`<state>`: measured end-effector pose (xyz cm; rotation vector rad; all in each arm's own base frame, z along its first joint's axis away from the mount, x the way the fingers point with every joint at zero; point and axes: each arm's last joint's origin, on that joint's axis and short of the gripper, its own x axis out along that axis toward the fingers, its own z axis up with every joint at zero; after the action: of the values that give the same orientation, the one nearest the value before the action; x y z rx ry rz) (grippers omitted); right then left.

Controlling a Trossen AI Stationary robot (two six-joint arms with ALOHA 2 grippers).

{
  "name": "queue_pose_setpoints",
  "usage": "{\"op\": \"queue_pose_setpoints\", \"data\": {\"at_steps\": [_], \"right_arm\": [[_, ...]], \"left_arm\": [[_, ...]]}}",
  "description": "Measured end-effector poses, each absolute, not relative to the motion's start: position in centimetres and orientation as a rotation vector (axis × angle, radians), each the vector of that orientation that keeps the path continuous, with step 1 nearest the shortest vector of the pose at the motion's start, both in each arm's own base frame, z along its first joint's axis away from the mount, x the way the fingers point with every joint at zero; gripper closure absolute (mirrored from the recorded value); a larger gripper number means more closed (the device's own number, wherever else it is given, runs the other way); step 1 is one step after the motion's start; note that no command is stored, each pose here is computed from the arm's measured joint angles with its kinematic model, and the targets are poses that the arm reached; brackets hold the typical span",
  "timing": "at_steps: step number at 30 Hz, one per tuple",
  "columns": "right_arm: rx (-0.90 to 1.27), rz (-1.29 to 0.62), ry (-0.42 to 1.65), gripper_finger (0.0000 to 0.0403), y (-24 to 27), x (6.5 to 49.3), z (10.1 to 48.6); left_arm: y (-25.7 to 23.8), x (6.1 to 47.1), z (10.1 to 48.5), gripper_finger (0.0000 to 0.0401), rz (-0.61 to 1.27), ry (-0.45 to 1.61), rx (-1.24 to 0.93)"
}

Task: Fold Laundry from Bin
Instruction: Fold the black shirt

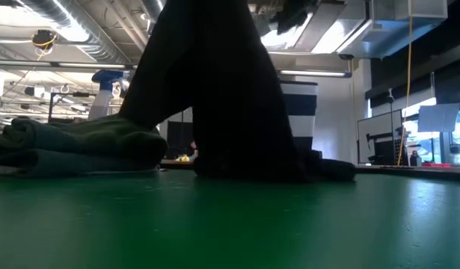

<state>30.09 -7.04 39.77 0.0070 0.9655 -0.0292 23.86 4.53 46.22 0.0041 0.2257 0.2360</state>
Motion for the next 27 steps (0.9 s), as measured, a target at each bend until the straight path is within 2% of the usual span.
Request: {"op": "queue_pose_setpoints", "data": {"at_steps": [6, 10, 16, 21, 27], "right_arm": [[0.029, 0.021, 1.053, 0.0218, -7.2, 30.8, 35.2], [0.039, 0.034, 1.119, 0.0225, -7.0, 30.2, 34.4], [0.031, 0.018, 1.041, 0.0233, -6.3, 27.2, 38.7], [0.005, -0.026, 0.780, 0.0233, -5.6, 24.4, 43.4], [0.021, -0.059, 0.505, 0.0233, -5.2, 23.1, 46.7]], "left_arm": [[4.5, 23.8, 47.6, 0.0398, 0.263, 0.084, 0.004], [4.3, 23.4, 49.0, 0.0398, 0.257, -0.039, 0.012], [4.1, 22.4, 51.1, 0.0398, 0.242, -0.235, 0.054], [3.8, 21.4, 52.7, 0.0391, 0.208, -0.390, 0.093], [4.0, 21.3, 52.8, 0.0388, 0.200, -0.396, 0.125]]}}
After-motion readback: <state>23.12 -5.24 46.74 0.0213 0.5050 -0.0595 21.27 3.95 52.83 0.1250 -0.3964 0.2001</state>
